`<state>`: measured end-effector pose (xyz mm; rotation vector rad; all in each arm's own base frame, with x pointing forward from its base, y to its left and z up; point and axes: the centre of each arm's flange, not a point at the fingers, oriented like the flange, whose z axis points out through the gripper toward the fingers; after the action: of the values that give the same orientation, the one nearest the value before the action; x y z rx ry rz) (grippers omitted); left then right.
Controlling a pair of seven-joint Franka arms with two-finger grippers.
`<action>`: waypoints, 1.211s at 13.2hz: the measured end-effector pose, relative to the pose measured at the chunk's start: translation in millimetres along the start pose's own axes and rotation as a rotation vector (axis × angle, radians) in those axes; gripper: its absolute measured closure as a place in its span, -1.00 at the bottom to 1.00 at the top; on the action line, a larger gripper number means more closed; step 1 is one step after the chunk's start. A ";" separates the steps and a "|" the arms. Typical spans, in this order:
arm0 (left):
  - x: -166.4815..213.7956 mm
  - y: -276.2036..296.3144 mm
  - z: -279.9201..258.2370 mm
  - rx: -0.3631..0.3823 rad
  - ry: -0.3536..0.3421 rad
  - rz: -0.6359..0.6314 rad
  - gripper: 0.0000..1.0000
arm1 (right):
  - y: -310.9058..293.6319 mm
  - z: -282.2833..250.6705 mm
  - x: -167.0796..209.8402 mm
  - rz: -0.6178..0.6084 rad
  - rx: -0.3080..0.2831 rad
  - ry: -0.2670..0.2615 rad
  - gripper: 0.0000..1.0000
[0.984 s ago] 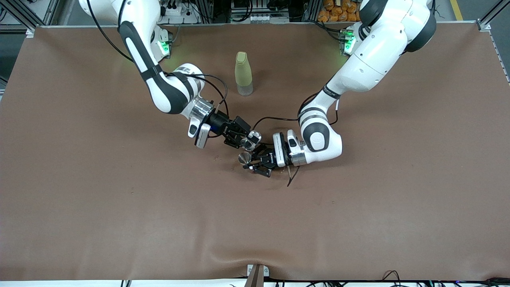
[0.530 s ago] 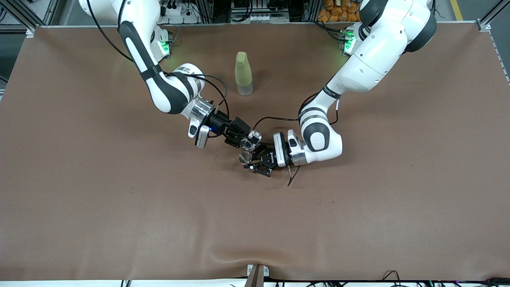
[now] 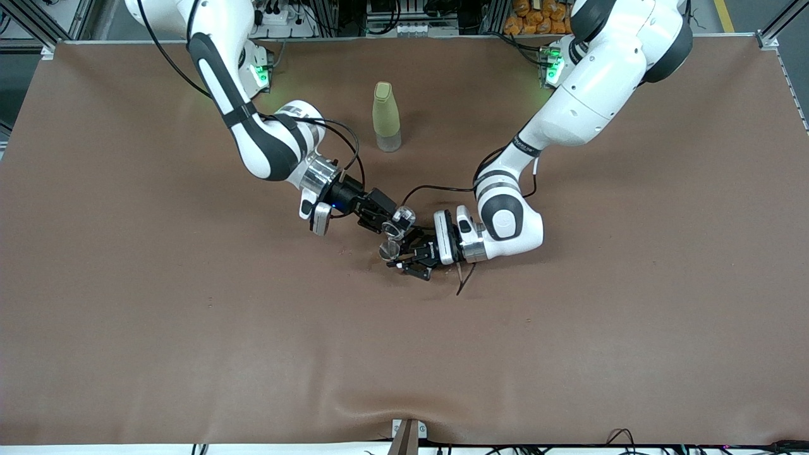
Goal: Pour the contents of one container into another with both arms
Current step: 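Tilt the glass cup with the right gripper, pouring into the jigger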
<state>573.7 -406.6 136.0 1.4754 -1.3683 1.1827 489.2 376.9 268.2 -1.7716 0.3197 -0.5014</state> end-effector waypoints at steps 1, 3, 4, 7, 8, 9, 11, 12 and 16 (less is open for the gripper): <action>0.0 0.0 0.0 0.000 0.000 0.000 0.58 | 0.0 0.0 0.1 0.005 0.000 0.000 0.00; 0.0 0.0 0.0 0.000 0.000 0.000 0.58 | -0.1 -0.1 0.5 0.025 0.000 0.001 0.00; 0.0 0.0 0.0 0.000 0.000 0.000 0.58 | -0.2 -0.1 0.9 0.039 0.001 0.002 0.00; 0.0 0.0 0.0 0.000 0.000 0.000 0.58 | -0.8 0.0 1.7 0.057 0.000 0.004 0.00; 0.0 0.0 0.0 0.000 0.000 0.000 0.58 | -0.6 -0.2 2.0 0.062 -0.001 0.004 0.00; 0.0 0.0 0.0 0.000 0.000 0.000 0.58 | -0.3 -0.6 2.5 0.066 -0.003 0.006 0.00; 0.0 0.0 0.0 0.000 0.000 0.000 0.58 | 0.7 -1.7 4.1 0.073 -0.009 0.010 0.00; -0.1 0.1 0.0 0.000 0.000 0.000 0.58 | 0.9 -2.1 5.0 0.081 -0.010 0.012 0.00; -0.3 0.3 0.0 0.000 0.000 -0.001 0.58 | -1.4 -1.1 6.5 0.112 -0.005 0.014 0.00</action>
<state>573.5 -406.6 135.7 1.4757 -1.3683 1.1819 494.2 373.2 270.9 -1.7445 0.4276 -0.4329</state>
